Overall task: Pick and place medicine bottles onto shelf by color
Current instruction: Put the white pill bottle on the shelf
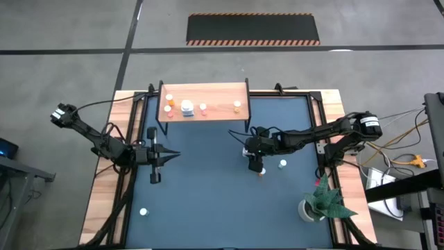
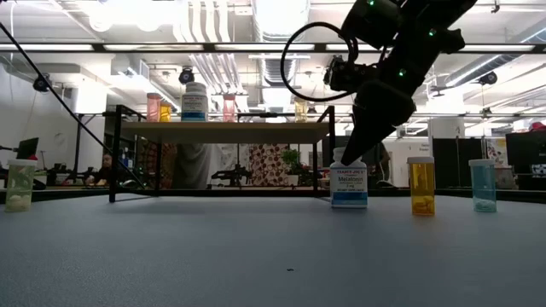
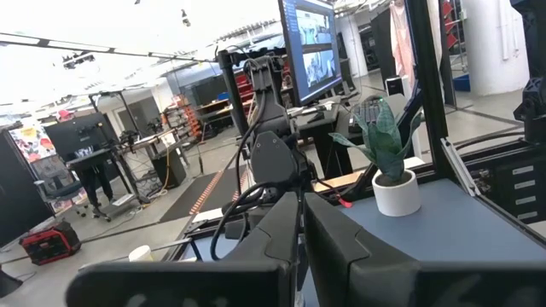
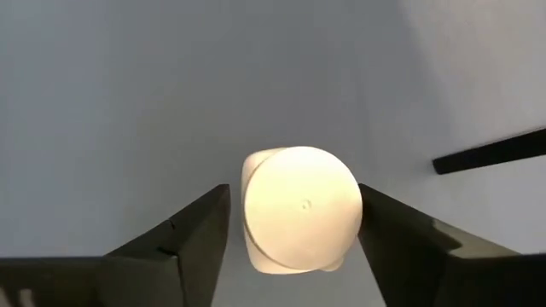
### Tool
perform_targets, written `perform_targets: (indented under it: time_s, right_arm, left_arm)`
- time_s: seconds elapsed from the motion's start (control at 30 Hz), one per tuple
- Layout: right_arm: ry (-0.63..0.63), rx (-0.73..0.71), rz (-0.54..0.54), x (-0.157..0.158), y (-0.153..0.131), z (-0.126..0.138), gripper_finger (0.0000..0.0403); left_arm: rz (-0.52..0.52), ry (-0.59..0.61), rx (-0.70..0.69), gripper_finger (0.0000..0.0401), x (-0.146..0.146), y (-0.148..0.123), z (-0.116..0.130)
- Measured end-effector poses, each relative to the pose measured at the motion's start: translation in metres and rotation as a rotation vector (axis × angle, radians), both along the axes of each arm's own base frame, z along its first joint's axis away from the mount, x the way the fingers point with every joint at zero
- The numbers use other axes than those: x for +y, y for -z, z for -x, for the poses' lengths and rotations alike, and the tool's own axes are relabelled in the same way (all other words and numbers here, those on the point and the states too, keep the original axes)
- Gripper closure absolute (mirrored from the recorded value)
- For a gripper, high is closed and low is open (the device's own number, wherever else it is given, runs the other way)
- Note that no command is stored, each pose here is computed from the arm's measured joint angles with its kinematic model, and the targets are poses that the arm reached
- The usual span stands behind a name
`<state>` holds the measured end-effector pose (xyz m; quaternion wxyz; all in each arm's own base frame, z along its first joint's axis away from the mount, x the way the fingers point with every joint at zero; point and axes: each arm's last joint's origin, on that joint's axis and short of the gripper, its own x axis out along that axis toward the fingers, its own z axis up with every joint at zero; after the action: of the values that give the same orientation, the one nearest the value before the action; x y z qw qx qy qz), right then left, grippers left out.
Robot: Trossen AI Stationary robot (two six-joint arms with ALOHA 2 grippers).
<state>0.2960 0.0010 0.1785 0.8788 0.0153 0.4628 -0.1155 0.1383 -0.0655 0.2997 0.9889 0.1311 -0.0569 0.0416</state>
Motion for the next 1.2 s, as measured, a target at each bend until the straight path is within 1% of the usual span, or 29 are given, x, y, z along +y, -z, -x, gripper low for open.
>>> perform_targets:
  time_s: [0.17, 0.27, 0.4, 0.53, 0.63, 0.73, 0.9, 1.07, 1.2]
  right_arm:
    - [0.000, 0.005, 0.000, 0.000, 0.001, 0.001, 0.0222]
    - [-0.001, 0.004, -0.001, 0.000, 0.001, 0.001, 0.0241]
    - [0.005, 0.003, -0.009, 0.000, 0.001, 0.001, 0.0237]
    - [-0.006, -0.024, -0.107, 0.003, -0.012, -0.006, 0.0223]
    - [-0.038, -0.049, -0.170, 0.007, -0.033, -0.015, 0.0222]
    - [-0.064, -0.059, -0.186, 0.011, -0.060, -0.023, 0.0225]
    - [-0.106, -0.129, -0.166, 0.014, -0.114, -0.034, 0.0226]
    - [-0.153, -0.281, -0.121, 0.010, -0.169, -0.041, 0.0227]
    - [-0.180, -0.359, -0.080, 0.006, -0.200, -0.045, 0.0227]
  left_arm:
    - [0.000, 0.000, 0.000, 0.0396, 0.000, 0.000, 0.000]
    - [0.000, 0.000, 0.001, 0.0396, 0.000, 0.000, 0.000]
    - [-0.001, 0.000, 0.001, 0.0396, 0.000, 0.000, 0.000]
    - [-0.001, 0.000, 0.001, 0.0396, 0.000, 0.000, 0.000]
    - [-0.001, 0.000, 0.001, 0.0396, 0.000, 0.000, 0.000]
    - [0.000, 0.000, 0.001, 0.0396, 0.000, 0.000, 0.000]
    - [-0.001, 0.000, 0.001, 0.0396, 0.000, 0.000, 0.000]
    - [-0.001, 0.000, 0.001, 0.0396, 0.000, 0.000, 0.000]
    - [-0.001, 0.000, 0.001, 0.0396, 0.000, 0.000, 0.000]
